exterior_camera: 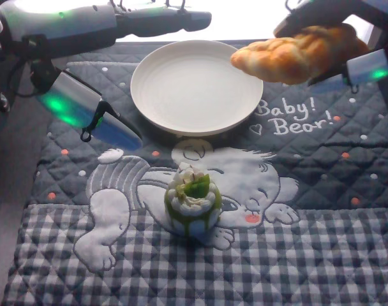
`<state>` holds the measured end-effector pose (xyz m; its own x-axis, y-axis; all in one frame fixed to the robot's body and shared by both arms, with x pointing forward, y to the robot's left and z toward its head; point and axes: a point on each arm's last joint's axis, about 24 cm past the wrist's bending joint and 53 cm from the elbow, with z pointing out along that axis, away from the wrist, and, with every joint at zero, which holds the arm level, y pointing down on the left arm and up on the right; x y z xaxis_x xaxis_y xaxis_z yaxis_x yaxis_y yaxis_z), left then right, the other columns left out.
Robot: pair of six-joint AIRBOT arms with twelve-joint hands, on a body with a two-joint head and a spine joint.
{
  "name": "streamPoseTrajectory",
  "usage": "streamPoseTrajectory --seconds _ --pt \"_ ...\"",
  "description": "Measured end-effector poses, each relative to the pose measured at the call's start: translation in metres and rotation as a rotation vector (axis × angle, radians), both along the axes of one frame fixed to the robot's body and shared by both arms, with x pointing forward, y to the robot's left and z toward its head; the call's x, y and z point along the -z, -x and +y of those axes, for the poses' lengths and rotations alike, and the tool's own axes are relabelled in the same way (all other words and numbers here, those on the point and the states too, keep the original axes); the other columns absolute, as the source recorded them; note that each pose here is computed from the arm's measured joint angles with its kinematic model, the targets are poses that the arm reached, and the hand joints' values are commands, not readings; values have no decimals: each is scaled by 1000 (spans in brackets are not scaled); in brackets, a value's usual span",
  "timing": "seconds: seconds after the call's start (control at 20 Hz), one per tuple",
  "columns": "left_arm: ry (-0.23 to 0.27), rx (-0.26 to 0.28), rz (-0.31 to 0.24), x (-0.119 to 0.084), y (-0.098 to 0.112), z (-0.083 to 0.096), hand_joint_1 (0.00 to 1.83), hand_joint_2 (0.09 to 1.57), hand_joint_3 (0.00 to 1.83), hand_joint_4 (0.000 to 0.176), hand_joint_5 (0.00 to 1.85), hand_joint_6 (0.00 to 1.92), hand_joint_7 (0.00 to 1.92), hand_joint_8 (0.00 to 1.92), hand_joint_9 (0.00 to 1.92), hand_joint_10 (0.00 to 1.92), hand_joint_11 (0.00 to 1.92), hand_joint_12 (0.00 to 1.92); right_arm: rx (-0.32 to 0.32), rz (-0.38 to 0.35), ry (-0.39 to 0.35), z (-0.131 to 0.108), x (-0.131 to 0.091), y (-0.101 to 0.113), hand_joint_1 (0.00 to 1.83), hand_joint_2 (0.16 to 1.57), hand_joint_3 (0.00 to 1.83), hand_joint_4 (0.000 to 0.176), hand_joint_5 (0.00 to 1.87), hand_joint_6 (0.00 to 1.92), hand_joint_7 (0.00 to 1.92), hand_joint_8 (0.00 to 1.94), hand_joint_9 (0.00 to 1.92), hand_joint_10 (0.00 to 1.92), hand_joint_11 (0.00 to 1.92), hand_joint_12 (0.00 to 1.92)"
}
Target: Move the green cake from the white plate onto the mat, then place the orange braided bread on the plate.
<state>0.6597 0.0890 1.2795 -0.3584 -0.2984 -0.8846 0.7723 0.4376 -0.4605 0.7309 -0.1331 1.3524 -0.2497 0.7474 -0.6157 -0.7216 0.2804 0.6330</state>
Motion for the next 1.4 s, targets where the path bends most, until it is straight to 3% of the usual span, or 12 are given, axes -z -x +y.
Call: streamPoseTrajectory --seconds 0.1,0.15,0.25,0.3,0.5,0.55,0.6,0.65,0.95,1.0,1.05,1.4 --pt "-2 0 -12 -1 0 0 873 757 0 160 33 9 34 11 88 18 138 104 9 7 -19 0 0 -7 1408 1011 1 0 1062 712 1407 15 1247 784 1226 515" --pt "5 -2 -14 -3 0 0 840 773 0 119 57 6 68 14 147 4 137 241 18 11 -29 -2 0 -12 1406 1008 2 0 1123 627 1400 13 1216 838 1179 540" --pt "23 -4 3 -1 0 2 829 789 0 127 38 0 60 0 142 1 11 476 38 20 -57 -4 0 -24 1404 1015 0 0 1108 733 1383 13 1195 831 1090 592" --pt "30 -1 15 1 1 3 832 784 0 75 88 4 117 3 176 5 1 618 43 27 -68 -3 1 -29 1403 1015 0 0 1109 778 1382 13 1187 811 1067 584" --pt "34 -20 33 11 1 14 780 763 0 14 173 17 257 13 272 10 0 857 38 50 -66 13 5 -41 1400 1022 0 0 1115 769 1271 246 1163 848 960 773" --pt "45 -29 34 9 0 17 804 758 0 23 178 16 259 10 280 12 0 857 37 50 -59 17 5 -43 1399 1025 1 0 1097 822 1275 233 1150 854 913 745" --pt "52 -30 36 8 0 18 901 748 0 45 204 18 277 10 298 16 0 833 38 55 -57 20 6 -45 1482 1030 3 0 1048 866 1309 145 1216 699 829 1268" --pt "45 -28 33 9 0 17 929 755 0 47 230 19 306 14 332 25 0 853 40 63 -49 25 9 -49 1500 1031 1 0 1034 872 1313 129 1241 645 823 1367" --pt "57 -13 23 6 4 16 720 733 0 104 137 2 236 1 298 4 0 867 28 129 -7 71 30 -70 1381 1116 2 0 936 789 948 1065 961 1246 906 1254" --pt "59 -9 23 6 5 15 797 719 0 75 209 26 271 12 311 10 0 793 20 132 3 81 31 -71 1263 1179 4 0 863 866 869 1398 900 1428 837 1607" --pt "60 -5 23 6 6 13 815 710 0 86 226 26 283 11 320 11 0 824 16 136 7 87 31 -71 1239 1197 1 0 842 912 839 1480 802 1472 728 1717" --pt "67 11 17 4 11 9 875 754 9 68 288 5 344 9 369 19 0 955 60 210 23 89 47 -90 1194 1200 0 0 850 1062 806 1410 681 1215 597 1519"
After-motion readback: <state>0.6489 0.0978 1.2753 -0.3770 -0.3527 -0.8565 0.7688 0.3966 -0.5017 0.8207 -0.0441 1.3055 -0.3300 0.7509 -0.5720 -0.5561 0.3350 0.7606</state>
